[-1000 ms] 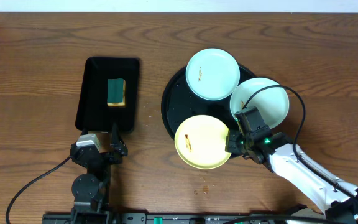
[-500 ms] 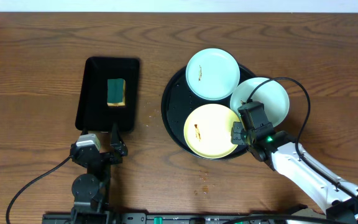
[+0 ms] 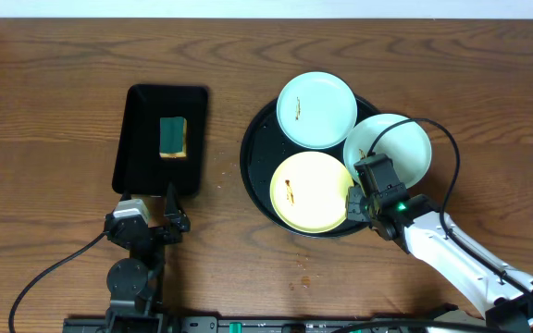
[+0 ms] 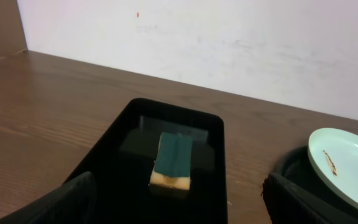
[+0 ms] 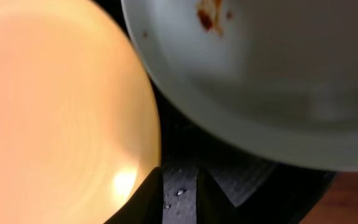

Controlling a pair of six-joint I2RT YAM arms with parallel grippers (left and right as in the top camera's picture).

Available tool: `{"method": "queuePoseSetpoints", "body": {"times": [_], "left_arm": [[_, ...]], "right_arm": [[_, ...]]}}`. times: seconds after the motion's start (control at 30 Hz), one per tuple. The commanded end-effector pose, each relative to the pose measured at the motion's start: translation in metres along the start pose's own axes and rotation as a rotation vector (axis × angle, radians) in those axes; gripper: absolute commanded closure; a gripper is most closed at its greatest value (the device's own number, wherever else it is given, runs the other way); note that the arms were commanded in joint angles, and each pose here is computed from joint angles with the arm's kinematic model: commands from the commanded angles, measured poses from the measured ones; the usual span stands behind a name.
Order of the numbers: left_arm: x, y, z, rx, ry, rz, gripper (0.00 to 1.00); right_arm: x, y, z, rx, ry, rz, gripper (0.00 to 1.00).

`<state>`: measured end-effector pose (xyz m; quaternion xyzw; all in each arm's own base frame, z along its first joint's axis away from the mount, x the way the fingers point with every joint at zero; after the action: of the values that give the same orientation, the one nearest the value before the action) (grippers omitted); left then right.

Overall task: Clean dirty plates on tray and stack at the side
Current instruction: 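Tilt the yellow plate up with the right gripper, holding it, then reach the left gripper into the black tray and grasp the sponge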

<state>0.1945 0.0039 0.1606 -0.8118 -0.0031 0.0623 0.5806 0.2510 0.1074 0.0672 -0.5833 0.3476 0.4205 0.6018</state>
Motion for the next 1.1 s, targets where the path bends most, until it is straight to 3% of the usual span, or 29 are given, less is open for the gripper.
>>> {"method": "queuePoseSetpoints", "body": {"times": [0.0, 0.17, 0.3, 0.47, 0.6, 0.73, 0.83, 1.0, 1.07], "left_arm": [[0.001, 0.013, 0.007, 0.015, -0.034, 0.04, 0.14], [0.001, 0.001, 0.0, -0.015, 0.005, -0.016, 0.14], [-0.007, -0.019, -0.009, -0.014, 0.025, -0.001, 0.14], [-0.016, -0.062, -0.023, -0.003, 0.0, 0.068, 0.14], [-0.006, -0.101, -0.042, 0.013, -0.016, 0.204, 0.14], [0.018, -0.119, -0.061, 0.031, -0.038, 0.446, 0.14], [0.043, -0.123, -0.066, 0.051, -0.095, 0.601, 0.14], [0.091, -0.113, -0.071, 0.063, -0.133, 0.709, 0.14], [0.102, -0.102, -0.065, 0.128, -0.156, 0.741, 0.21]], "right_arm": [[-0.005, -0.003, 0.006, -0.006, -0.043, 0.005, 0.81], [-0.005, -0.005, 0.007, -0.005, -0.045, -0.001, 0.76], [-0.004, -0.006, 0.007, -0.005, -0.047, -0.007, 0.86], [-0.004, -0.005, 0.007, -0.005, -0.046, -0.004, 0.89], [-0.003, -0.003, 0.009, -0.013, -0.05, -0.005, 0.8], [-0.001, -0.002, 0.013, -0.027, -0.057, -0.005, 0.72], [0.001, -0.001, 0.016, -0.035, -0.06, -0.002, 0.7], [0.007, 0.002, 0.016, -0.038, -0.053, 0.018, 0.7], [0.01, 0.004, 0.015, -0.039, -0.048, 0.031, 0.7]]}}
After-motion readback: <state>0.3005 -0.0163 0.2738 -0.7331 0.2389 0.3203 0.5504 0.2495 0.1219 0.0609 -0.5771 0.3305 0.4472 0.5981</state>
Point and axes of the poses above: each gripper's point midway between its finger pads, its own x axis out along the fingers, its own z axis along the line the jaws close on, y = z × x, the point moved 5 cm from there along -x, back along the fingers, and after that the axes turned 8 degrees about -x, right-handed, at the moved point
